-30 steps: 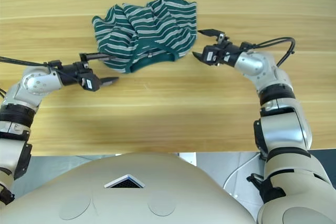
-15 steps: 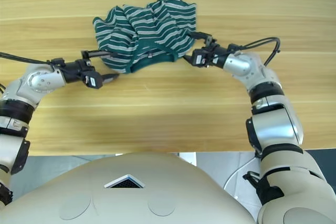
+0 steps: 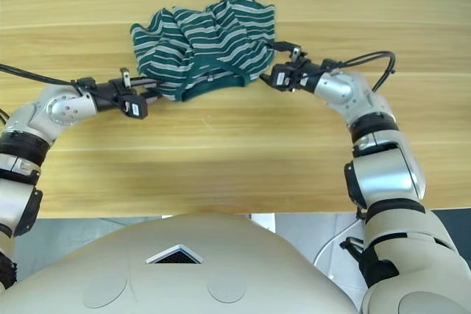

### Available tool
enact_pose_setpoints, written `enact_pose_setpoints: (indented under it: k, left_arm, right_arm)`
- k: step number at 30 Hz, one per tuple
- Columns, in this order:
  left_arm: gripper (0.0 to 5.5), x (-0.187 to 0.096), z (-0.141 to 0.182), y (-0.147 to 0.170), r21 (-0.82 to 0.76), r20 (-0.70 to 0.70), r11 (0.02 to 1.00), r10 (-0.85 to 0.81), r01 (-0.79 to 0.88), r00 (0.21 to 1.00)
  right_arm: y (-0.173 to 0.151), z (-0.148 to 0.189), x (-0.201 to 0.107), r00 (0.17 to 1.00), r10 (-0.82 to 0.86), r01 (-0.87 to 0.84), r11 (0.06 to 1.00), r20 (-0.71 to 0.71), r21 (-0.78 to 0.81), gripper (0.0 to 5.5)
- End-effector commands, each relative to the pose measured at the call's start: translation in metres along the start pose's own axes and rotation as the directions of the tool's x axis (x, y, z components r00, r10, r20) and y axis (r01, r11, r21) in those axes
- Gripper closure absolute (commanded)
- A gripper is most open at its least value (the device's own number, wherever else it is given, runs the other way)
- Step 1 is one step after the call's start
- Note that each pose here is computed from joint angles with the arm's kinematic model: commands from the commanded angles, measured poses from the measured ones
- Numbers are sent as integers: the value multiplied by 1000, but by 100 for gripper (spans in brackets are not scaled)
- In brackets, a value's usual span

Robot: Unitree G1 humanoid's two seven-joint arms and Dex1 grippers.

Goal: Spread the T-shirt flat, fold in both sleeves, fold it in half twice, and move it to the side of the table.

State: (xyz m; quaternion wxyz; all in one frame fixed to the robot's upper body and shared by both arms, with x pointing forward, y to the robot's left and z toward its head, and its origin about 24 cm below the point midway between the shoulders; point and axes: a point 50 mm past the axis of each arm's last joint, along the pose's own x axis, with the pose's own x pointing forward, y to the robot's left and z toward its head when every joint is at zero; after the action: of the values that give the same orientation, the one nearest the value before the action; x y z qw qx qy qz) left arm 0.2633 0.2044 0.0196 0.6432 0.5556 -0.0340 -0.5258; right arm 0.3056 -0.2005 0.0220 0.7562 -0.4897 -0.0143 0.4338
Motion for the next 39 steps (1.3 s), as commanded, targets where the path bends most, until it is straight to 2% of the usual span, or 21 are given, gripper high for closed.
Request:
enact_pose_setpoints:
  k: [1, 5, 17, 25, 28, 31, 34, 37, 39]
  left_arm:
    - [493, -2, -8, -19, -20, -62, 994, -107, 106, 992]
    - [550, -1, -6, -19, -18, -52, 995, -100, 100, 994]
    - [550, 1, -7, -18, -22, -50, 997, -79, 78, 996]
    - [550, 3, -10, -9, -40, -47, 999, -35, 33, 998]
    - [550, -2, -11, 15, -22, -20, 996, 85, -86, 996]
    - [550, -29, -11, 69, 51, 19, 944, 326, -326, 945]
    - [550, -68, 8, 119, 130, 163, 815, 543, -564, 823]
    - [550, -109, 44, 144, 119, 376, 704, 621, -700, 688]
    - [550, -134, 71, 139, 91, 496, 703, 582, -705, 644]
  right_arm:
    - [12, -12, -2, 993, 69, -68, 998, -95, 12, 228]
    - [21, -10, 6, 989, 101, -101, 995, -111, 9, 312]
    - [27, -5, 9, 991, 115, -114, 993, -69, 16, 546]
    - [17, -5, 8, 997, 57, -54, 998, -59, 42, 546]
    - [-6, -3, 0, 999, -35, 36, 998, -9, 49, 546]
    - [-57, 4, -30, 974, -207, 206, 978, 98, 15, 546]
    - [-103, 25, -77, 901, -342, 366, 930, 266, -44, 546]
    - [-121, 61, -127, 816, -356, 438, 895, 456, -85, 546]
    - [-111, 85, -161, 755, -293, 422, 901, 586, -94, 546]
